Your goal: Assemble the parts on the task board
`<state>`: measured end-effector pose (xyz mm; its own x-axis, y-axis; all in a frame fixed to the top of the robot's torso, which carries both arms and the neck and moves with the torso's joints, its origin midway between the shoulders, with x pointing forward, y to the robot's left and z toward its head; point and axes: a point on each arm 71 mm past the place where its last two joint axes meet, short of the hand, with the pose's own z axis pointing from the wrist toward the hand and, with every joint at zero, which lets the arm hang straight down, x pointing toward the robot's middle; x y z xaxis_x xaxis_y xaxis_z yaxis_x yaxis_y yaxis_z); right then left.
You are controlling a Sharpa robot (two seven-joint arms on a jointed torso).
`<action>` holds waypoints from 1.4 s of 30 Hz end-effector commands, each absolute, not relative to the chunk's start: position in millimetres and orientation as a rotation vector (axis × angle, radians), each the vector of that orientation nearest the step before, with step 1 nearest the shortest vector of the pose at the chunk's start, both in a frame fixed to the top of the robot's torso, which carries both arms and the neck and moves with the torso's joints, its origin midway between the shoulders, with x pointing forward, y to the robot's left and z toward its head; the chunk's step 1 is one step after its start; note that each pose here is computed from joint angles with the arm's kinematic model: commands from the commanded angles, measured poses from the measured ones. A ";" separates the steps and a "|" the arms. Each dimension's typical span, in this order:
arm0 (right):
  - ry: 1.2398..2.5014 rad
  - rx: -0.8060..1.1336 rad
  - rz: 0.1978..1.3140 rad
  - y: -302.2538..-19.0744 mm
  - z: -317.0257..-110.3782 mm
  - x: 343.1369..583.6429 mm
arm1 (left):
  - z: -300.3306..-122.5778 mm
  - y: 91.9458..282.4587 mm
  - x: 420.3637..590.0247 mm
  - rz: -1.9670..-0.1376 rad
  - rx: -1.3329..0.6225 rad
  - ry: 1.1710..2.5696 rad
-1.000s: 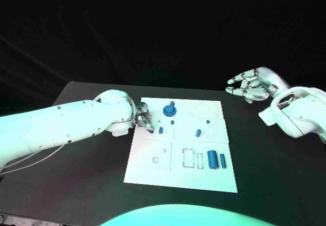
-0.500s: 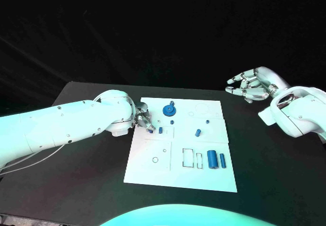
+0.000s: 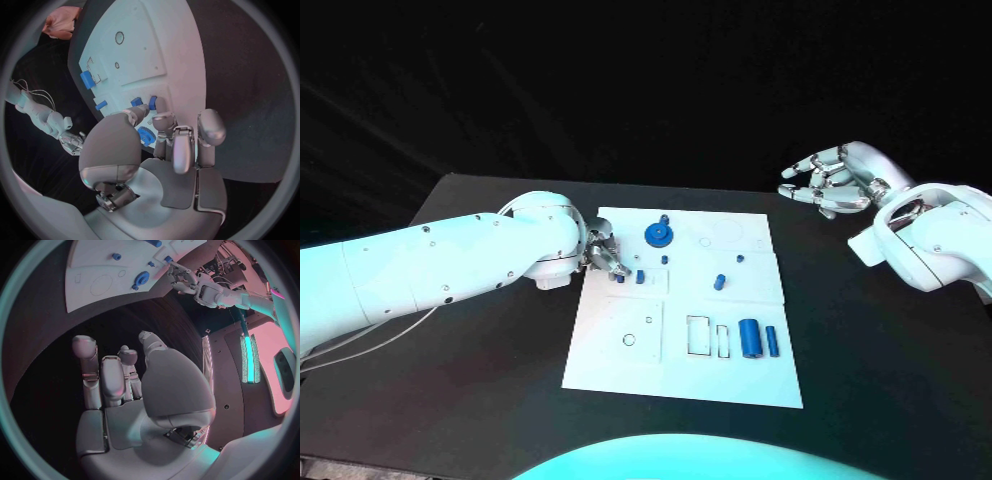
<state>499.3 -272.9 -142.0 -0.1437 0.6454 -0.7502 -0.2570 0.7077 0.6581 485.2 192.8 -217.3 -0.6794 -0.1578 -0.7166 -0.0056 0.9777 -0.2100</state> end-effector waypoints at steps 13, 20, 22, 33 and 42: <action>1.527 0.317 0.811 -272.4 -141.8 498.7 | -215.9 194.4 482.7 -0.260 -0.124 2.320; 1.527 0.317 0.811 -272.3 -142.0 499.0 | -208.0 196.3 482.6 -0.318 -0.204 2.289; 1.527 0.316 0.811 -272.3 -142.2 499.0 | -204.9 196.3 482.9 -0.343 -0.234 2.273; 1.524 0.315 0.815 -271.9 -143.4 498.2 | -183.2 185.0 487.0 -0.603 -0.307 2.058; 1.525 0.315 0.816 -271.5 -143.9 498.1 | -170.1 154.8 486.1 -0.796 -0.079 1.787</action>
